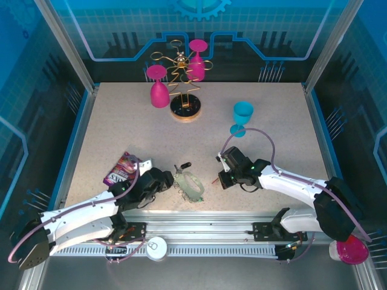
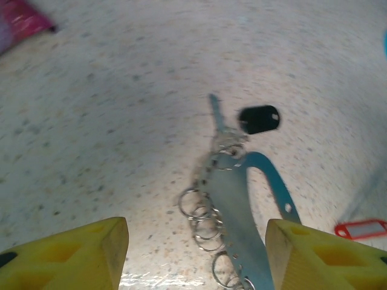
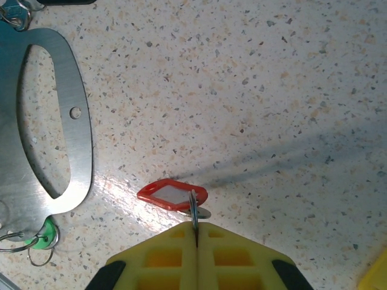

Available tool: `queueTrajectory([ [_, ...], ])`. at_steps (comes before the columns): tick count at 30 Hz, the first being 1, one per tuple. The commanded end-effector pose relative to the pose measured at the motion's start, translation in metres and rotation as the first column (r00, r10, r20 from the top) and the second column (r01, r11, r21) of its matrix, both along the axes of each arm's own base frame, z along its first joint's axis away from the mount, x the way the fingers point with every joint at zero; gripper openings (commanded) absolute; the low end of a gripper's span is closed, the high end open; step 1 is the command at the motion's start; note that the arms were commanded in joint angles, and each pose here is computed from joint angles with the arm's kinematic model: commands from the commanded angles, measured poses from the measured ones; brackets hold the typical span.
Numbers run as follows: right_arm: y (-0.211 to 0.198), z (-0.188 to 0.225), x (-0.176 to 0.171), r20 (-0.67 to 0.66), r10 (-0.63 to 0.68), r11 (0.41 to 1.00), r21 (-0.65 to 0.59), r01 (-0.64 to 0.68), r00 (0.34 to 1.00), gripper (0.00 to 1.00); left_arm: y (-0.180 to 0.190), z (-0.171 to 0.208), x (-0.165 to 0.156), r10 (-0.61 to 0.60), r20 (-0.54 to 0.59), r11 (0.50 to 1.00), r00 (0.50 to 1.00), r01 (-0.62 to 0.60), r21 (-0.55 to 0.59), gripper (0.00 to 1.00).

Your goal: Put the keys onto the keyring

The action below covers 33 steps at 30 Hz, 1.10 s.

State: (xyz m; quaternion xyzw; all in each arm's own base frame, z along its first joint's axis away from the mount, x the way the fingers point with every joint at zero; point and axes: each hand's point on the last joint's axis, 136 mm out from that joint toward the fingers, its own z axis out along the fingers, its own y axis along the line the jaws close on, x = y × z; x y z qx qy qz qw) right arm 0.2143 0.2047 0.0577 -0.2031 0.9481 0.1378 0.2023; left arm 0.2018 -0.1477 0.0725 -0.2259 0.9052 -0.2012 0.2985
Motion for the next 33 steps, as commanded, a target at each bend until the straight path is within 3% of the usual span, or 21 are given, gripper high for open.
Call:
queueTrajectory([
  [1,-0.005,0.002,0.001,0.000,-0.016,1.000,-0.014,0.016,1.000,0.00,0.001,-0.003,-0.005,0.185,-0.149,0.971,0.971,-0.204,-0.124,0.63],
  [6,-0.006,0.004,0.000,0.007,-0.021,1.000,-0.006,0.021,1.000,0.00,-0.001,-0.005,-0.003,0.288,-0.286,0.917,0.914,-0.350,-0.193,0.57],
  [13,-0.005,0.005,0.000,0.013,-0.015,1.000,0.007,0.015,1.000,0.00,-0.014,-0.020,-0.002,0.368,-0.458,0.778,0.809,-0.537,-0.326,0.44],
  [21,-0.005,0.007,-0.001,0.020,-0.007,1.000,0.013,0.007,1.000,0.00,-0.022,-0.034,0.001,0.392,-0.548,0.714,0.739,-0.620,-0.325,0.41],
  [33,-0.003,0.010,-0.001,0.025,0.001,1.000,0.024,-0.002,1.000,0.00,-0.033,-0.053,0.013,0.384,-0.594,0.668,0.707,-0.657,-0.349,0.37],
])
